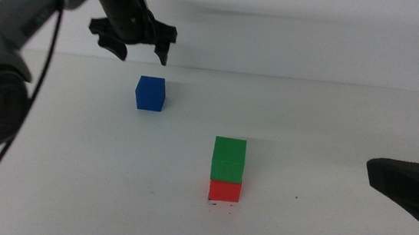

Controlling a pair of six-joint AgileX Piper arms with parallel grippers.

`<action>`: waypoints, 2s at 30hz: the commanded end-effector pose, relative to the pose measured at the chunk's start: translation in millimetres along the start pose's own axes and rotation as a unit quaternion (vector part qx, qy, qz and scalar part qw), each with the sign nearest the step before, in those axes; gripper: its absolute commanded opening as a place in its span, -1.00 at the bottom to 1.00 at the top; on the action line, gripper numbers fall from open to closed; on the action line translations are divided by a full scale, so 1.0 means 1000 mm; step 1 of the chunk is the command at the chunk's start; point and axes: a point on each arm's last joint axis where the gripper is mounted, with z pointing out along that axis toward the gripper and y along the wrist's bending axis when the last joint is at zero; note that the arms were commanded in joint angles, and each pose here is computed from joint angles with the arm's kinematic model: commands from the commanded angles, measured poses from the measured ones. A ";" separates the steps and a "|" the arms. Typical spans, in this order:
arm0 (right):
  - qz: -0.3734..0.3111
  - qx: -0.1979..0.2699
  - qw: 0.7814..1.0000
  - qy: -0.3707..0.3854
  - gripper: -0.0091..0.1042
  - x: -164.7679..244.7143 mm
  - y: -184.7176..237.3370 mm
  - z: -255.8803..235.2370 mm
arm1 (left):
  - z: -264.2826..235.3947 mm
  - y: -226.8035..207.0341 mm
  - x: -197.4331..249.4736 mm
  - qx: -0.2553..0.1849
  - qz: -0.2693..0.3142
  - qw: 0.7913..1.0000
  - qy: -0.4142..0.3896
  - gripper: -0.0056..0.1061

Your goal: Stack red cubes first, then green, then blue cubes in a specific spot.

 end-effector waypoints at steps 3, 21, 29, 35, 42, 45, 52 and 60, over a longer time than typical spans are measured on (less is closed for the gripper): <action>-0.004 0.001 1.000 -0.003 0.80 0.001 0.000 -0.001 | 0.031 -0.003 -0.001 0.014 -0.003 1.000 0.020 0.78; -0.004 0.001 1.000 -0.003 0.80 0.001 0.000 -0.001 | 0.086 -0.002 0.003 0.024 0.000 1.000 0.015 0.18; -0.004 0.001 1.000 -0.003 0.80 0.001 0.000 -0.001 | 0.042 -0.006 0.003 0.021 0.001 0.999 0.033 -0.93; -0.004 0.001 1.000 -0.003 0.80 0.001 0.000 -0.001 | -0.040 -0.045 0.022 -0.033 0.010 0.999 -0.008 -0.93; -0.004 0.001 1.000 -0.003 0.80 0.001 0.000 -0.001 | -0.108 -0.112 0.106 -0.016 0.000 1.000 -0.004 -0.93; -0.004 0.001 1.000 -0.003 0.80 0.001 0.000 -0.001 | -0.117 -0.136 0.122 -0.003 0.016 1.000 -0.004 -0.93; -0.004 0.001 1.000 -0.003 0.80 0.001 0.000 -0.001 | -0.105 -0.168 0.130 0.037 -0.007 0.999 -0.012 -0.93; -0.004 0.001 1.000 -0.003 0.80 0.001 0.000 -0.001 | -0.080 -0.176 0.129 0.047 -0.024 0.999 0.000 -0.93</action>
